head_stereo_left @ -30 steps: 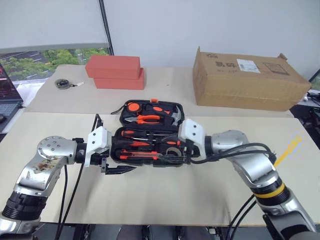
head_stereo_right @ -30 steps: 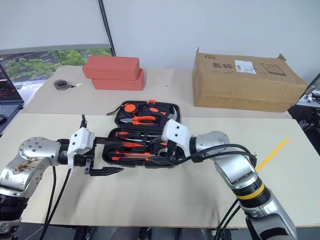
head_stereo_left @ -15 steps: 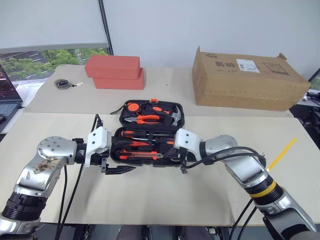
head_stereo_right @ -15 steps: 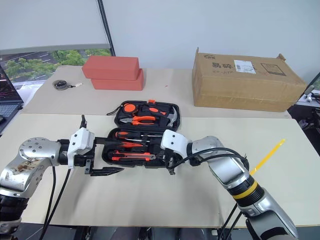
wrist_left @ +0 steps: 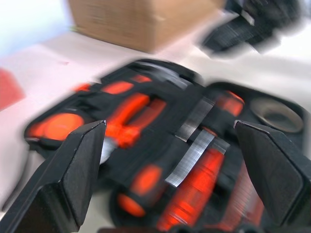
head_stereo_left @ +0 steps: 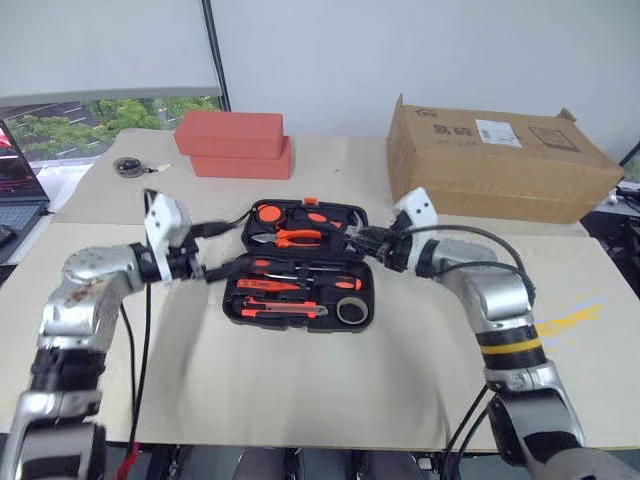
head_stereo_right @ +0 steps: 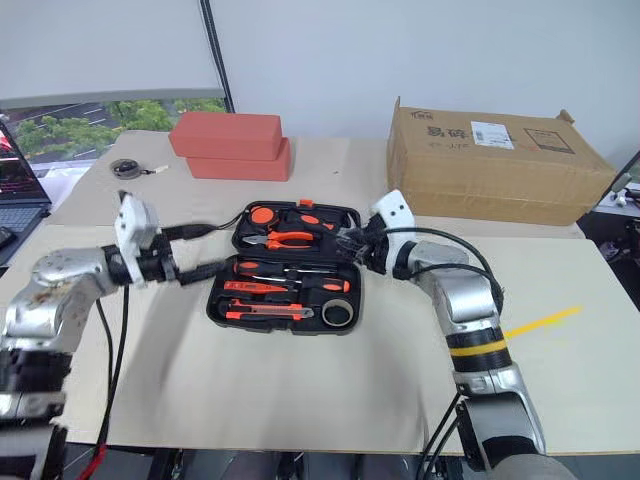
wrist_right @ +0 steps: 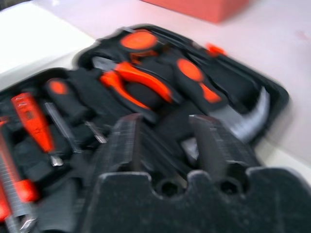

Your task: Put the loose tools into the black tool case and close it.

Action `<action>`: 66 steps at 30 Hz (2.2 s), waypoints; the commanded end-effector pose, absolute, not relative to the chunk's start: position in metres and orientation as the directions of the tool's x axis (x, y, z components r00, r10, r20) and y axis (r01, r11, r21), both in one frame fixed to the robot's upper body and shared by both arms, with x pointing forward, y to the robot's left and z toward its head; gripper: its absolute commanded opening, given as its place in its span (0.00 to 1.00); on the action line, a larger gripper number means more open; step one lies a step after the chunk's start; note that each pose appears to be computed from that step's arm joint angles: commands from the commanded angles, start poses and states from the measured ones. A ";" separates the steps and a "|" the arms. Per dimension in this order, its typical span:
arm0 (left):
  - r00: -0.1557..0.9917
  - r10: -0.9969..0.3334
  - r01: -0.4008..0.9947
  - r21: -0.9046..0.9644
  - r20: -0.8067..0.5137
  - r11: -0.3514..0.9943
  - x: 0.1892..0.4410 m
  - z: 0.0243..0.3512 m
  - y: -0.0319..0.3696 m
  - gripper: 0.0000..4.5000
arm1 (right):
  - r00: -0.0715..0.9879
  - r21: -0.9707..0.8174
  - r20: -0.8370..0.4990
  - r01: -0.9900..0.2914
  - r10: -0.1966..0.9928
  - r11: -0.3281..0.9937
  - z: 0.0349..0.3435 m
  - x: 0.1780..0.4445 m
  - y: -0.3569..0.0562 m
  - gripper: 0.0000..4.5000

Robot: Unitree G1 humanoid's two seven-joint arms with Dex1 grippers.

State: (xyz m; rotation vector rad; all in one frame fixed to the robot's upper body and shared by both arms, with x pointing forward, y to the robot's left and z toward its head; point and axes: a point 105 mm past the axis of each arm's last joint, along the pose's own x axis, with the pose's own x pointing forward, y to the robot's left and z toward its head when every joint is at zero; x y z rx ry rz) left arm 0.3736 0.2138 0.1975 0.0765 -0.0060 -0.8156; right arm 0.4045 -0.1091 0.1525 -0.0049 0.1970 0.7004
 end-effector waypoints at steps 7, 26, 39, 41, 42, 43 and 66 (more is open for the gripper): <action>0.844 -0.501 0.481 -0.141 -0.192 0.865 0.425 0.159 0.251 1.00 | 0.798 0.395 -0.204 -0.462 0.567 0.794 0.139 0.446 -0.105 0.85; 0.855 -0.474 0.406 -0.297 -0.211 0.864 0.427 0.143 0.255 1.00 | 0.787 0.458 -0.153 -0.479 0.598 0.749 0.150 0.454 -0.087 0.00; 0.854 -0.481 0.392 -0.366 -0.196 0.844 0.422 0.136 0.259 0.34 | 0.791 0.446 -0.153 -0.480 0.593 0.756 0.149 0.454 -0.091 0.00; 0.838 -0.505 0.409 -0.373 -0.206 0.833 0.420 0.133 0.256 0.20 | 0.790 0.445 -0.152 -0.482 0.594 0.755 0.149 0.454 -0.091 0.00; 0.829 -0.518 0.421 -0.373 -0.212 0.827 0.419 0.132 0.254 0.12 | 0.790 0.444 -0.151 -0.484 0.595 0.754 0.149 0.454 -0.091 0.00; 0.822 -0.526 0.429 -0.373 -0.215 0.823 0.418 0.131 0.253 0.04 | 0.790 0.443 -0.150 -0.484 0.595 0.754 0.150 0.454 -0.091 0.00; 0.793 -0.556 0.442 -0.392 -0.251 0.807 0.411 0.130 0.256 0.38 | 0.742 0.391 -0.068 -0.595 0.667 0.702 0.163 0.448 -0.082 0.00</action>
